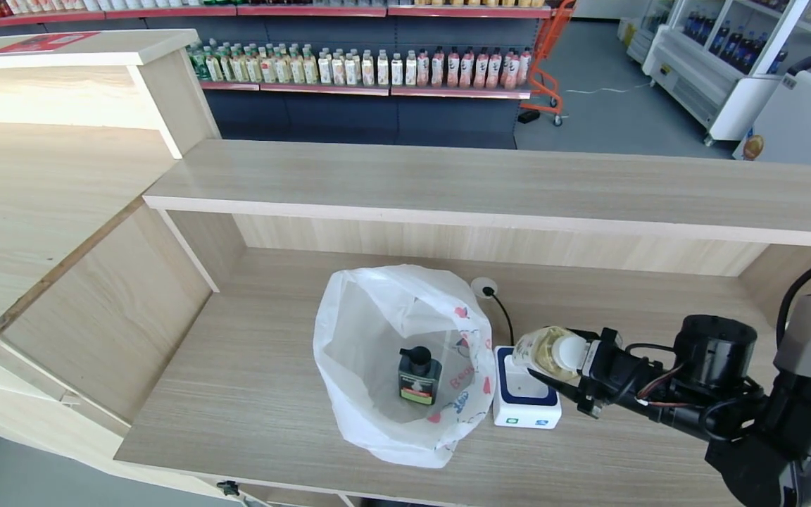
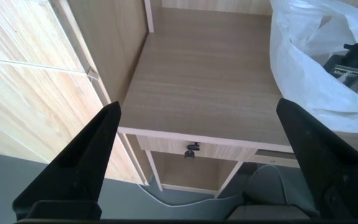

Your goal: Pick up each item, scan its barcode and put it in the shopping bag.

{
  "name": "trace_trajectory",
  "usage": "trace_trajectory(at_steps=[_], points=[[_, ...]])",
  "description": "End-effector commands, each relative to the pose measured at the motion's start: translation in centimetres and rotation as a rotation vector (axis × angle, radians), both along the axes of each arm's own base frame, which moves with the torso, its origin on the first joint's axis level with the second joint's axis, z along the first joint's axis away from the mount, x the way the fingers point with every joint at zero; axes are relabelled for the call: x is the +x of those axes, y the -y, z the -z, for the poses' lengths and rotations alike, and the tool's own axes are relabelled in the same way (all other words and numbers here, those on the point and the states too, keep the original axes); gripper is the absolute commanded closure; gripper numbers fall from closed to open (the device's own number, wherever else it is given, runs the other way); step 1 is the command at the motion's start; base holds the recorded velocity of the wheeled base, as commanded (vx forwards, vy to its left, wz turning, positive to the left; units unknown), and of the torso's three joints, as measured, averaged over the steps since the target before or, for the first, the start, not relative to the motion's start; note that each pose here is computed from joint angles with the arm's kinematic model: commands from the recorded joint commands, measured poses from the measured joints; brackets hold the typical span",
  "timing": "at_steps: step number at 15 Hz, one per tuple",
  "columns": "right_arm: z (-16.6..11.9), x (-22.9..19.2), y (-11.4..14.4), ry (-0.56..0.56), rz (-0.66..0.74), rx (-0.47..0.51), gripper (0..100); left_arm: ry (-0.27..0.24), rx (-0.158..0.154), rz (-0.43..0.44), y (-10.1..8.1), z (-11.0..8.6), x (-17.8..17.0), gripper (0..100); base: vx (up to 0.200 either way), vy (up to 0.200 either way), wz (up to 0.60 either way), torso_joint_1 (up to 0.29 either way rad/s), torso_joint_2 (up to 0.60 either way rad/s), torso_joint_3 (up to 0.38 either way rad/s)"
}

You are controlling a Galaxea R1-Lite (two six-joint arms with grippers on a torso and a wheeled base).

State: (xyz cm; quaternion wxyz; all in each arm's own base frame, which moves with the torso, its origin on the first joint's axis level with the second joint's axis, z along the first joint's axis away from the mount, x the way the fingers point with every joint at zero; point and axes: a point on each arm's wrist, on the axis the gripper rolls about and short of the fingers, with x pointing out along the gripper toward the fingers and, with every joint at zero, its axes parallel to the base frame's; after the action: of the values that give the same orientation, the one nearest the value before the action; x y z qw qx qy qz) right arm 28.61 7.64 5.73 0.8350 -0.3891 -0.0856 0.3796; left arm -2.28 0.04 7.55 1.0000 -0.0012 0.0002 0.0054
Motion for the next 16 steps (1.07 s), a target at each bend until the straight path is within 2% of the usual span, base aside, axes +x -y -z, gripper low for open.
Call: trace_trajectory(at_steps=[1,10,14,16], points=[[0.6,0.2,0.0,-0.017,0.001,-0.005,100,0.0,-0.001,-0.001,0.0,0.0,0.0,0,0.0,0.0,0.0,0.0,0.0,0.0],[0.3,0.5,-0.1,-0.003,0.004,0.006,100,0.0,-0.001,-0.001,0.0,0.0,0.0,0,0.0,0.0,0.0,0.0,0.0,0.0],[-5.1,0.7,-0.4,0.006,0.019,0.247,100,0.0,-0.001,0.0,0.0,0.0,0.0,0,0.0,0.0,0.0,0.0,0.0,0.0],[-7.2,-0.1,-0.2,-0.045,0.017,0.372,100,0.0,-0.001,0.0,0.0,0.0,0.0,0,0.0,0.0,0.0,0.0,0.0,0.0]])
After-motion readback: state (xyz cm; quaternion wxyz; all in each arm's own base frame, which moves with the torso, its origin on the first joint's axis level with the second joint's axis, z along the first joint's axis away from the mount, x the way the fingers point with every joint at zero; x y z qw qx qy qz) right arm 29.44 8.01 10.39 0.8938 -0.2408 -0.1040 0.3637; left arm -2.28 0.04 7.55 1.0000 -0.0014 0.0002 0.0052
